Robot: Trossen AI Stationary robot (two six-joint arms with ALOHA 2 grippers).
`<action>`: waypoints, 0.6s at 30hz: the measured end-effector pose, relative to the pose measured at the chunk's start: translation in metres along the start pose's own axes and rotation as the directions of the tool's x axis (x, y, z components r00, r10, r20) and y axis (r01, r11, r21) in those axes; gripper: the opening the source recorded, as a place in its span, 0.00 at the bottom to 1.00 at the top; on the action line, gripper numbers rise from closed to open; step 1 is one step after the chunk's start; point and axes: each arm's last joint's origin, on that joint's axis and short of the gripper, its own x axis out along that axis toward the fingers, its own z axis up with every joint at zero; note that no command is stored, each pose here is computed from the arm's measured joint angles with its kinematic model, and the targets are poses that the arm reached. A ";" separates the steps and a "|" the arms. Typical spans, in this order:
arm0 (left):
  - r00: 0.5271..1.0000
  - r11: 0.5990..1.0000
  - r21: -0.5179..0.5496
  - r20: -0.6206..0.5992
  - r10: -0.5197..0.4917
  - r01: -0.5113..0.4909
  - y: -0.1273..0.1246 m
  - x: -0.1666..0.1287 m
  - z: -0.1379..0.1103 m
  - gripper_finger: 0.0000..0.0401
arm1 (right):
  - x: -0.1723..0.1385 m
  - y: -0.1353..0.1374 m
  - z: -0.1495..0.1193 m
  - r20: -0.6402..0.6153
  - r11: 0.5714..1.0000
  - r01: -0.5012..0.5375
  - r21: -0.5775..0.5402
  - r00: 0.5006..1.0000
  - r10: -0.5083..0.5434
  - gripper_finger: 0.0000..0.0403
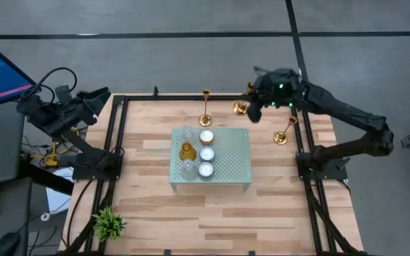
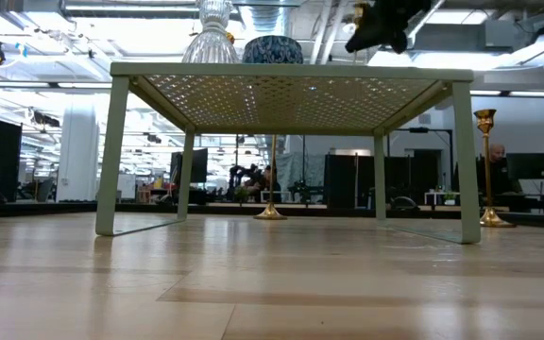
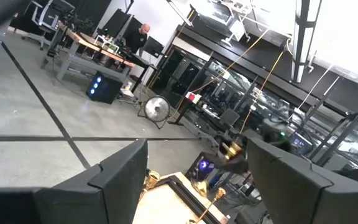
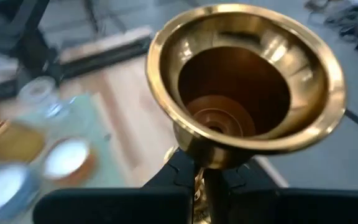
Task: Pick & Place candle stick holders
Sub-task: Put the middle gold candle holder on the shelf
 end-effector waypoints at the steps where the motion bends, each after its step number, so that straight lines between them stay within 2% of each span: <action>1: 1.000 1.000 0.000 0.000 0.000 0.000 0.000 0.000 0.000 0.69 | 0.001 0.008 0.000 -0.022 1.000 -0.009 -0.011 1.000 0.009 0.00; 10: 1.000 1.000 -0.002 0.000 0.000 0.000 0.000 0.000 0.000 0.69 | 0.024 0.067 -0.015 -0.161 0.996 -0.083 -0.020 0.984 0.079 0.00; 18: 1.000 1.000 -0.001 0.000 0.000 0.000 0.000 0.000 0.000 0.69 | 0.038 0.093 -0.029 -0.247 0.994 -0.092 -0.060 0.966 0.075 0.00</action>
